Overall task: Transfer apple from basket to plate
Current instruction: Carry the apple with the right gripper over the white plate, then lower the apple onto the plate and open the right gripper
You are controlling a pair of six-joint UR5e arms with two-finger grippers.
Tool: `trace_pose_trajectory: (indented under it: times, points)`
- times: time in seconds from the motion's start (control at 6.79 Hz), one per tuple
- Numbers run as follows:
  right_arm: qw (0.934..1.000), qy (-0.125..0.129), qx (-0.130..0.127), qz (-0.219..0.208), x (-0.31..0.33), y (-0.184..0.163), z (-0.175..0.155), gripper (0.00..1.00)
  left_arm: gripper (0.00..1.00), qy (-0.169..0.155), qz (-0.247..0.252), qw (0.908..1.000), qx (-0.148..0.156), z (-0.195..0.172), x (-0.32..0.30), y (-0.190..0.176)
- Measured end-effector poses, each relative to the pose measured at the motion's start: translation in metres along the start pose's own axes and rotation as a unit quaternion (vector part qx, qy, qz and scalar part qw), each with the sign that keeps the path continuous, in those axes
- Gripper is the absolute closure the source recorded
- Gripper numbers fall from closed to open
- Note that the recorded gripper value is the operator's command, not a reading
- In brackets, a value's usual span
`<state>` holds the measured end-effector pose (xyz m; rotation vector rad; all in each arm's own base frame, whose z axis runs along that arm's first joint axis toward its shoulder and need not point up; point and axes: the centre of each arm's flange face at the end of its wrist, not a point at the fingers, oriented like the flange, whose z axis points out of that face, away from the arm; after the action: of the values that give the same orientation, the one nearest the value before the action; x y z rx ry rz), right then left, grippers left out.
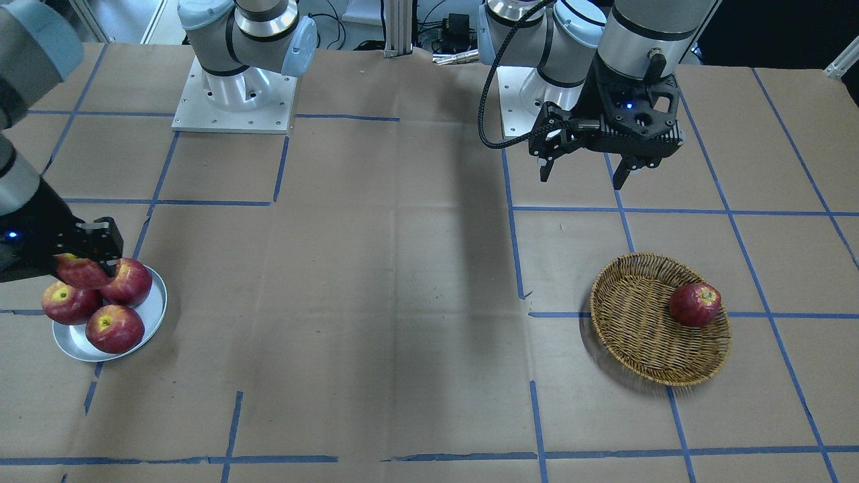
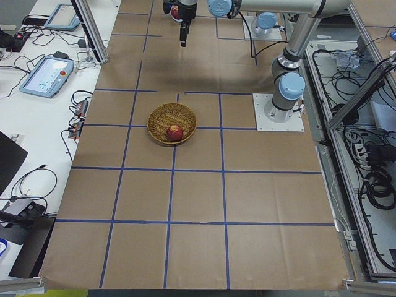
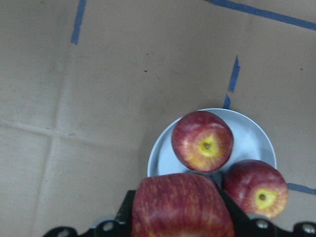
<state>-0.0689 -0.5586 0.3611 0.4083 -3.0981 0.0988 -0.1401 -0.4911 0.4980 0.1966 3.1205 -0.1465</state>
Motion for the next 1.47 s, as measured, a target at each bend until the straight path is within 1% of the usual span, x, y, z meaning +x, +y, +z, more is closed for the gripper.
trace_pose_trajectory:
  times: [0.15,0.29,0.44,0.74,0.88,1.18,1.33,1.47]
  points:
    - [0.9999,-0.01,-0.004,-0.013,0.035,0.016,0.017,0.51,0.01,0.0,0.0,1.0,0.0,0.0,0.0,0.0]
    - [0.9995,-0.025,-0.003,-0.017,0.052,0.024,0.036,0.51,0.01,0.0,0.0,1.0,0.001,0.0,0.0,0.0]
    - [0.9993,-0.032,-0.002,-0.017,0.058,0.025,0.049,0.51,0.01,0.0,0.0,1.0,0.001,0.0,0.0,0.0]
    - [0.9991,-0.04,-0.005,-0.01,0.057,0.022,0.067,0.51,0.01,0.0,0.0,1.0,0.001,0.0,0.0,0.0]
    - [0.9991,-0.042,-0.007,-0.009,0.057,0.021,0.077,0.51,0.01,0.0,0.0,1.0,0.0,0.0,0.0,0.0]
    - [0.9991,-0.041,-0.005,-0.009,0.059,0.019,0.086,0.5,0.01,0.001,0.0,1.0,0.0,0.0,0.0,0.0]
    - [0.9991,-0.041,-0.005,-0.009,0.059,0.018,0.091,0.45,0.01,0.001,-0.001,1.0,0.0,0.001,0.0,0.0]
    - [0.999,-0.043,-0.008,-0.009,0.06,0.017,0.097,0.0,0.01,0.001,-0.001,1.0,0.0,0.001,0.0,0.0]
